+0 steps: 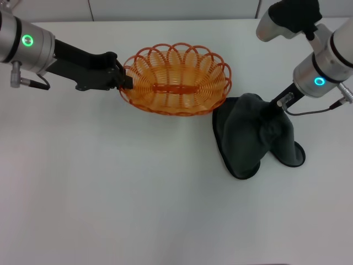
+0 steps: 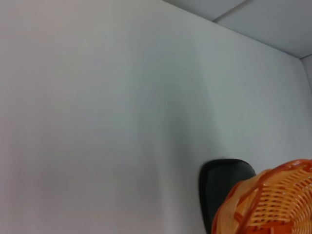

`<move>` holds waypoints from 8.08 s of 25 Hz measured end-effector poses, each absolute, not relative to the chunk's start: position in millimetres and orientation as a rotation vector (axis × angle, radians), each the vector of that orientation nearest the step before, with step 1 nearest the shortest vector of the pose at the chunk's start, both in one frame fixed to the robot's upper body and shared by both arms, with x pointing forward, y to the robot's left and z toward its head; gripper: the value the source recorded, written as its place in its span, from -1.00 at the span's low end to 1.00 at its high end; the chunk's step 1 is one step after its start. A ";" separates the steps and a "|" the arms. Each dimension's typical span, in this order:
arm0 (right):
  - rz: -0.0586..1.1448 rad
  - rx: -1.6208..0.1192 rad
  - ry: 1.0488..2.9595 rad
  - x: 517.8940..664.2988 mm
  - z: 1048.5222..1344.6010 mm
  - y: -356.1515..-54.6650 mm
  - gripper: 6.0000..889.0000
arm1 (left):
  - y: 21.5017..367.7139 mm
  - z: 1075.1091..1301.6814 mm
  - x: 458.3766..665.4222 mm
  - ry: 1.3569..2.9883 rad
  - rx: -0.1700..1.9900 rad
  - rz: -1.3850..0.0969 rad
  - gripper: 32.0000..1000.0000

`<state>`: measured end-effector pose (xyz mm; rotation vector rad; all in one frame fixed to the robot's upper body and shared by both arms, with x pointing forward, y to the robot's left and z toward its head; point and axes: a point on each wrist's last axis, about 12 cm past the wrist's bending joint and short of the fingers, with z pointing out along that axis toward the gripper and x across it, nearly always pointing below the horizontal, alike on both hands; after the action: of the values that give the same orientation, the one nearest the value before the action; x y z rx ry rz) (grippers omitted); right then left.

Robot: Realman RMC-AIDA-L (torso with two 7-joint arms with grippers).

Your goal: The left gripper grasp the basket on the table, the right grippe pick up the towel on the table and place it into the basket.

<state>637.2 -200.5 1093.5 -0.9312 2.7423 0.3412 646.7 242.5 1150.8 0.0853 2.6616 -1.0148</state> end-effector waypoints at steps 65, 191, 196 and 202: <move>0.580 -1.368 2.313 659.4 1267.8 -127.4 -0.84 | 255.0 1140.3 642.3 2.698 0.046 -0.943 -0.89; 0.469 -1.550 2.150 625.9 1263.9 -101.2 0.92 | 257.8 1137.6 640.2 2.700 0.040 -0.944 -0.90; 0.511 -1.504 2.167 625.1 1271.3 -111.9 0.92 | 258.4 1137.3 640.0 2.699 0.038 -0.944 -0.90; 0.496 -1.492 2.185 625.4 1270.7 -118.0 0.92 | 259.7 1136.5 639.3 2.702 0.033 -0.942 -0.90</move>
<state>625.4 -118.0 1270.7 -1.4916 2.1854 0.4959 639.3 259.7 1136.5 0.0330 2.7017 -0.9423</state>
